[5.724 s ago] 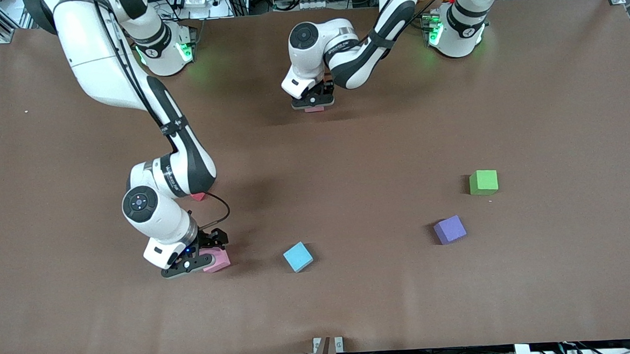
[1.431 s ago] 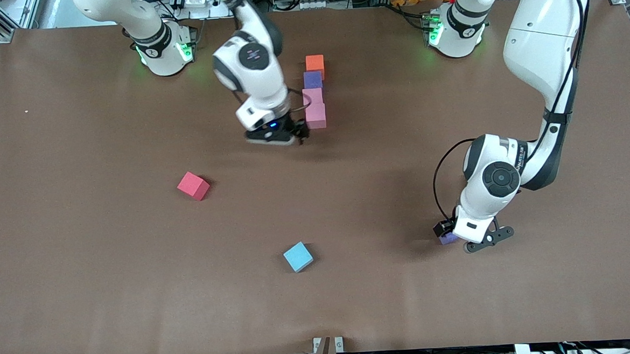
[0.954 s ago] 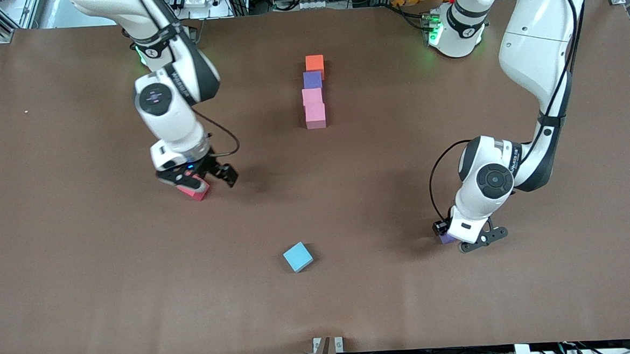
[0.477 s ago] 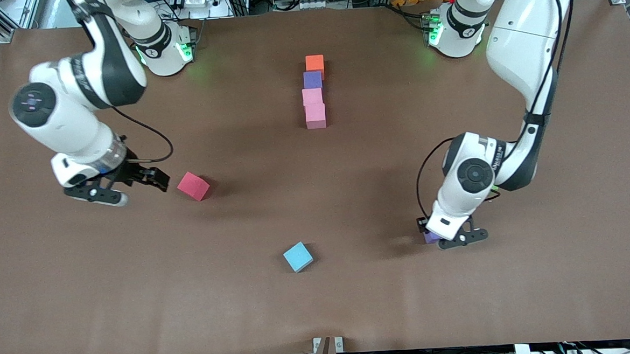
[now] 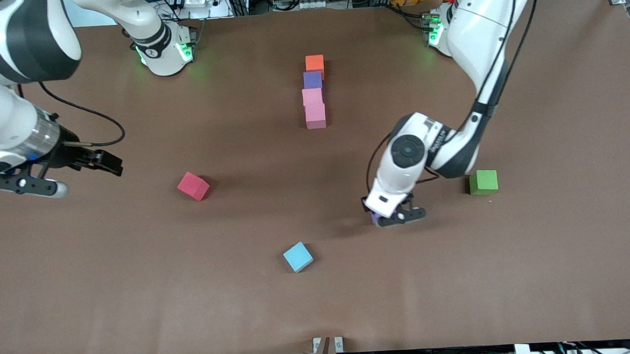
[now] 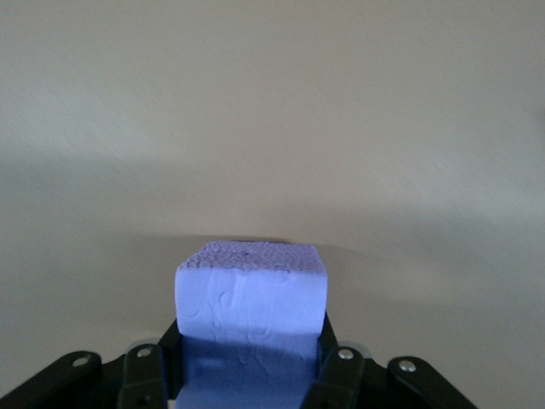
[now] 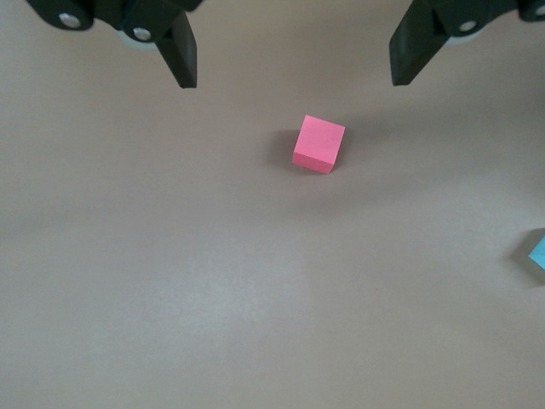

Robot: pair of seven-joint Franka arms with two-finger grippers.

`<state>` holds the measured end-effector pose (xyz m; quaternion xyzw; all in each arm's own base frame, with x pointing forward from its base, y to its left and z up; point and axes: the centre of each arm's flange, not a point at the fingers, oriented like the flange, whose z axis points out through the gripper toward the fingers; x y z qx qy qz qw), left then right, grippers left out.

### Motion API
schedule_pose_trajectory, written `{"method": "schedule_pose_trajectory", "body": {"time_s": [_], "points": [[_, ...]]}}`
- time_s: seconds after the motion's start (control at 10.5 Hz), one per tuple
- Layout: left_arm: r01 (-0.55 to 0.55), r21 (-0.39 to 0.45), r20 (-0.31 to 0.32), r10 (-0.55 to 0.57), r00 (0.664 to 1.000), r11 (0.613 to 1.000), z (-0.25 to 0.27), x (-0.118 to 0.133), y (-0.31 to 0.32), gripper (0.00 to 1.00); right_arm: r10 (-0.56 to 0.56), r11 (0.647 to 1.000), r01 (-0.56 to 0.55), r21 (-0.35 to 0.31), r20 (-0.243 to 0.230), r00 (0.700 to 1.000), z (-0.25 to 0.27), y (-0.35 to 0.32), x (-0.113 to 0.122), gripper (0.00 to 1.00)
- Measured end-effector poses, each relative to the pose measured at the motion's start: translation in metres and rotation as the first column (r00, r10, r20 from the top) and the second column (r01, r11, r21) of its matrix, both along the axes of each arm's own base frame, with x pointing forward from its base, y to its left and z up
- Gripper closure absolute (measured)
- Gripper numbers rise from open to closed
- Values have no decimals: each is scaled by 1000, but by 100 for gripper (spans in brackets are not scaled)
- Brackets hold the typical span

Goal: Arrange blocks into number 1
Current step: 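Carry the purple cube to the end of the column with the left gripper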

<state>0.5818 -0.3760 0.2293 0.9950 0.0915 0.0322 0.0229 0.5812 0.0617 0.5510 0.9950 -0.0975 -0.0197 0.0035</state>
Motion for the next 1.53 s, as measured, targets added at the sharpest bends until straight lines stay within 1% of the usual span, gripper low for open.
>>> {"method": "schedule_pose_trajectory", "body": {"time_s": [0.19,0.38,0.57,0.86,1.05,1.24,1.53], "points": [[-35,-36,-47,34,998,999,6,-35,-47,43,31,1000,-31,2,-27,999,17,-22,-3,0],[-47,-58,-89,41,995,997,10,-71,-86,43,38,999,-38,5,-67,997,35,-39,-9,0],[-42,-70,-118,33,992,997,11,-102,-113,43,35,999,-35,5,-76,996,49,-43,-12,0],[-43,-52,-152,35,988,998,1,-144,-135,43,27,1000,-27,4,-77,997,50,-48,-12,0],[-36,-44,-169,28,985,998,-4,-162,-142,43,23,1000,-23,3,-77,997,49,-50,-12,0],[4,-24,-161,-7,987,1000,-10,-176,-146,43,21,1000,-21,3,-77,997,49,-52,-12,0],[66,11,-143,-64,988,998,-20,-191,-145,43,15,1000,-15,3,-77,997,49,-55,-11,0]]}}
